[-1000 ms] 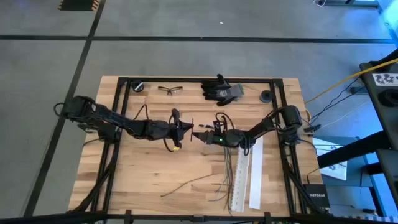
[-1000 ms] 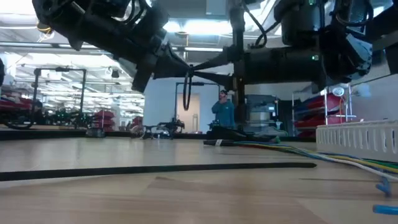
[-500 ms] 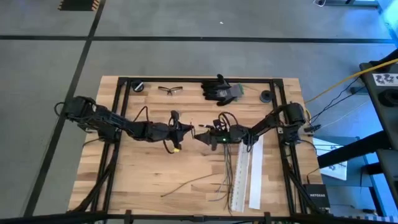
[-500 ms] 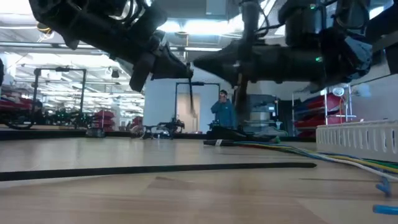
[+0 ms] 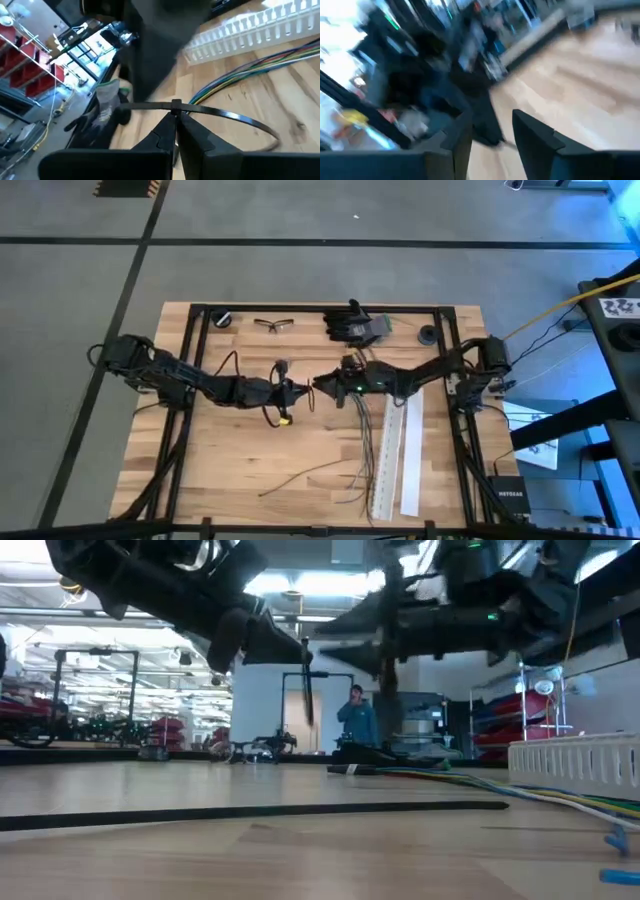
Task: Ziptie cables
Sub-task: Wrap the top zip tie on the cables
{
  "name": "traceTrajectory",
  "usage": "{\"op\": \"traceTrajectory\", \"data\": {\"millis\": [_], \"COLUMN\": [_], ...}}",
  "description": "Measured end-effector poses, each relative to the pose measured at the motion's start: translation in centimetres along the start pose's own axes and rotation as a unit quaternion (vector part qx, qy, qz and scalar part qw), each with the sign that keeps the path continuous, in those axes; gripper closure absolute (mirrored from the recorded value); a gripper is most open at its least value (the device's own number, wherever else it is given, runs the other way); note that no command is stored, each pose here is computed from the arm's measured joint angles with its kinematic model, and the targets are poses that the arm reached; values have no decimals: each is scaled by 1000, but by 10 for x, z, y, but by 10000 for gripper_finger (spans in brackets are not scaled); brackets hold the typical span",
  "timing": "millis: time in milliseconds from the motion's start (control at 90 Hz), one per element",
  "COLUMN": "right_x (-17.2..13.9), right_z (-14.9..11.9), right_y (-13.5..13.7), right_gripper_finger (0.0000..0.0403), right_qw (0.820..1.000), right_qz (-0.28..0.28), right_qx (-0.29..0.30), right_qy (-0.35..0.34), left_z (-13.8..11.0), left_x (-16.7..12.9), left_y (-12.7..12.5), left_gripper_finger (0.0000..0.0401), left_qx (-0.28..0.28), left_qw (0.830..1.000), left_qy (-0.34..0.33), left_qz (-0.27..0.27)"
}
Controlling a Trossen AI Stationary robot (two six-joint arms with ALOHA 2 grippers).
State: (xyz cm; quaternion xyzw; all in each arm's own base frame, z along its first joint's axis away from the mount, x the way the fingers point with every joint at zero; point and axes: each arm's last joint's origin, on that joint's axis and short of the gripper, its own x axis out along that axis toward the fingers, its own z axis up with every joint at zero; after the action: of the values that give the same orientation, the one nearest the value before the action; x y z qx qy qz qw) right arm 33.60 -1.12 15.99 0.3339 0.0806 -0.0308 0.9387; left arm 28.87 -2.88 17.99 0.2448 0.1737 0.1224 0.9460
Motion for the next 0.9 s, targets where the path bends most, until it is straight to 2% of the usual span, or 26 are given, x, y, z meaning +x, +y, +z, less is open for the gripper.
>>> {"op": "traceTrajectory", "data": {"millis": [267, 444, 644, 900], "right_x": [10, 11, 11, 12], "right_z": [21, 19, 21, 20], "right_y": [6, 6, 3, 3], "right_gripper_finger": [278, 278, 279, 279], "right_qw": [999, 999, 1000, 1000], "right_qz": [49, 45, 3, 5], "right_qx": [-16, -14, -10, 3], "right_qy": [14, 23, -11, -11], "left_z": [0, 0, -1, -1], "left_x": [0, 0, 0, 0], "left_y": [0, 0, 0, 0], "left_gripper_finger": [401, 401, 401, 401], "left_qx": [-6, -7, -6, -6], "left_qw": [1000, 1000, 1000, 1000], "left_qy": [2, 2, 2, 2], "left_qz": [0, 0, -1, -1]}}
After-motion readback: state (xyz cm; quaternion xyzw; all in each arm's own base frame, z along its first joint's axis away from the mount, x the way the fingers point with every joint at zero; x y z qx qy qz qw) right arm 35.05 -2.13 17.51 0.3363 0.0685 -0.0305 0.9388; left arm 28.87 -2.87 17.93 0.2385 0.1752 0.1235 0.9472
